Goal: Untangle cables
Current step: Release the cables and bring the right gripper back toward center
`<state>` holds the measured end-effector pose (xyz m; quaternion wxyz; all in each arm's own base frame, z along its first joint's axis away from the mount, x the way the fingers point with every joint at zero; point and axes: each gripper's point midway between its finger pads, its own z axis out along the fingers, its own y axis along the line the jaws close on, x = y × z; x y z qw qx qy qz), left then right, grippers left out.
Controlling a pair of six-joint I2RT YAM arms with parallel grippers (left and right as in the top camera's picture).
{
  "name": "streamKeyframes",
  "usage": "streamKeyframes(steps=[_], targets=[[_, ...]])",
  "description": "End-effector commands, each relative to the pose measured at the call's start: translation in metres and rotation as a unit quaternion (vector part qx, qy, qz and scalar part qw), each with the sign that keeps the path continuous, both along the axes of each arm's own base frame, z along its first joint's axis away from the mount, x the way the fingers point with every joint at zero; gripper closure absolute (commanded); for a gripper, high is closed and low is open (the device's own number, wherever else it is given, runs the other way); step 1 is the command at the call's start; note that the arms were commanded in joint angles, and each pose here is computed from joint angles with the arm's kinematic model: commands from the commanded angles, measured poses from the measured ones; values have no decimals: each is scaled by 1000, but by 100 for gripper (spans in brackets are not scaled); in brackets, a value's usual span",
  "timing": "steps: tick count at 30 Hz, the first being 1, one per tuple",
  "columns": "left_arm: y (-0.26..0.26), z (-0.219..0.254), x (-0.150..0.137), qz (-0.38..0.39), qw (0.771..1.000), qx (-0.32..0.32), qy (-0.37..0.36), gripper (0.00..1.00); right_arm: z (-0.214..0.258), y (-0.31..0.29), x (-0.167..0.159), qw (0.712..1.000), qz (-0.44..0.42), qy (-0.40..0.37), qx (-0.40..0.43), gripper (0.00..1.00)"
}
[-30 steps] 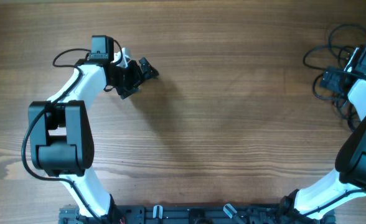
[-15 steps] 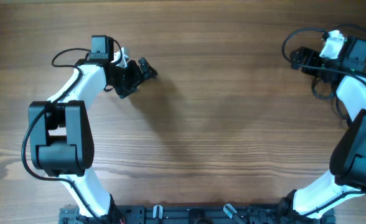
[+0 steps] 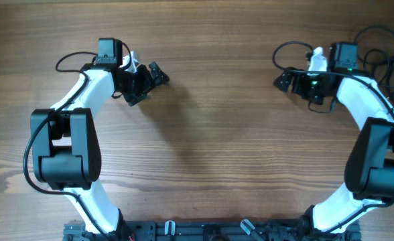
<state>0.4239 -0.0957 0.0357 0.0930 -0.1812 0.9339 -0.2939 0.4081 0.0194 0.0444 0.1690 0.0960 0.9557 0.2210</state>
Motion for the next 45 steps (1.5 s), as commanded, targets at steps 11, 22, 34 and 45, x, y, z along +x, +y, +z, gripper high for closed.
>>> streamKeyframes(steps=[11,22,34,45], targets=[[2,-7,4,-102,989,77,-68,0,-23,41,-14,998,34,-7,-54,0],[17,-25,2,-112,952,279,-61,0,-24,36,-12,997,29,-12,-71,0],[14,-25,2,-116,950,282,-63,0,-24,36,-11,997,29,-13,-71,0],[14,-25,2,-116,950,282,-63,0,-23,36,-11,997,29,-13,-71,0]])
